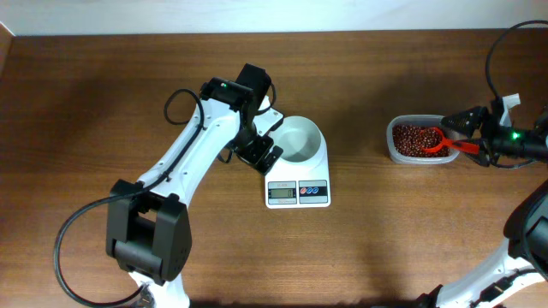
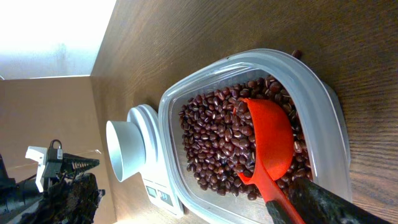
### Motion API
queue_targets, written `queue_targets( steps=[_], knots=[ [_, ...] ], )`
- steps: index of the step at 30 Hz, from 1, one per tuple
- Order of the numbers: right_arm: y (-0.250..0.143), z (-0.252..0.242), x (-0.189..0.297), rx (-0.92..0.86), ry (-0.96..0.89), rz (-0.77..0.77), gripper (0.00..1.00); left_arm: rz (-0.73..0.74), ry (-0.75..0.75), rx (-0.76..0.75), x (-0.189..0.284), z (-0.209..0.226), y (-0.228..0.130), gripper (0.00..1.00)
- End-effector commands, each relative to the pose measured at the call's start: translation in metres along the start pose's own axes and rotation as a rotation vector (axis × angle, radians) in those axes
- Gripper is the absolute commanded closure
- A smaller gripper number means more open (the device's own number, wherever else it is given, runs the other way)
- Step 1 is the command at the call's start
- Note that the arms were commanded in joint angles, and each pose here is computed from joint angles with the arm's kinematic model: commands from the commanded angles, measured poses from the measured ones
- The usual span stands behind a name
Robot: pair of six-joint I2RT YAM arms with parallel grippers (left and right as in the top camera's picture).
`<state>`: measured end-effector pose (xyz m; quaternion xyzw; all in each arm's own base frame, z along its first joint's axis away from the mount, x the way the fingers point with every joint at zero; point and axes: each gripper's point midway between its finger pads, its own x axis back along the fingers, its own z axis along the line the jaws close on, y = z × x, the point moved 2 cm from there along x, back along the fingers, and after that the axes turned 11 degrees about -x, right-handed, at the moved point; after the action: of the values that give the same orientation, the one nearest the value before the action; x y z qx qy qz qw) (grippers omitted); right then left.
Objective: Scoop item into bowl and weigh 50g on scale
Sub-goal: 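Dig red scoop into the beans with right gripper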
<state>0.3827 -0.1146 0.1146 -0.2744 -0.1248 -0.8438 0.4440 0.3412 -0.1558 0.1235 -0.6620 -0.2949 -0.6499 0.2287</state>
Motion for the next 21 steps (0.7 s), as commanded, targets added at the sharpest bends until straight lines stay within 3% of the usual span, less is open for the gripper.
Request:
queue_targets(
  steps=[1, 5, 7, 12, 14, 15, 21],
  knots=[
    [0.004, -0.031, 0.001, -0.007, -0.133, -0.011, 0.01, 0.001, -0.005, -0.008, -0.002, -0.001, 0.002, 0.01],
    [0.014, -0.031, 0.001, 0.037, -0.136, -0.047, 0.01, 0.001, -0.005, -0.008, -0.002, -0.001, 0.002, 0.01],
    [0.015, -0.038, 0.003, 0.001, -0.187, -0.054, 0.09, 0.001, -0.005, -0.008, -0.002, -0.001, 0.002, 0.01],
    [0.015, -0.05, 0.015, -0.102, -0.324, -0.087, 0.17, 0.001, -0.005, -0.008, -0.002, -0.001, 0.002, 0.01],
    [0.016, -0.04, 0.021, -0.1, -0.324, -0.112, 0.26, 0.001, -0.005, -0.008, -0.002, -0.001, 0.002, 0.01],
    [0.016, -0.037, 0.019, -0.09, -0.324, -0.108, 0.41, 0.001, -0.005, -0.008, -0.002, -0.001, 0.002, 0.01],
    [0.006, -0.028, -0.011, -0.028, -0.444, -0.054, 0.47, 0.001, -0.005, -0.008, -0.002, -0.001, 0.002, 0.01]
  ],
)
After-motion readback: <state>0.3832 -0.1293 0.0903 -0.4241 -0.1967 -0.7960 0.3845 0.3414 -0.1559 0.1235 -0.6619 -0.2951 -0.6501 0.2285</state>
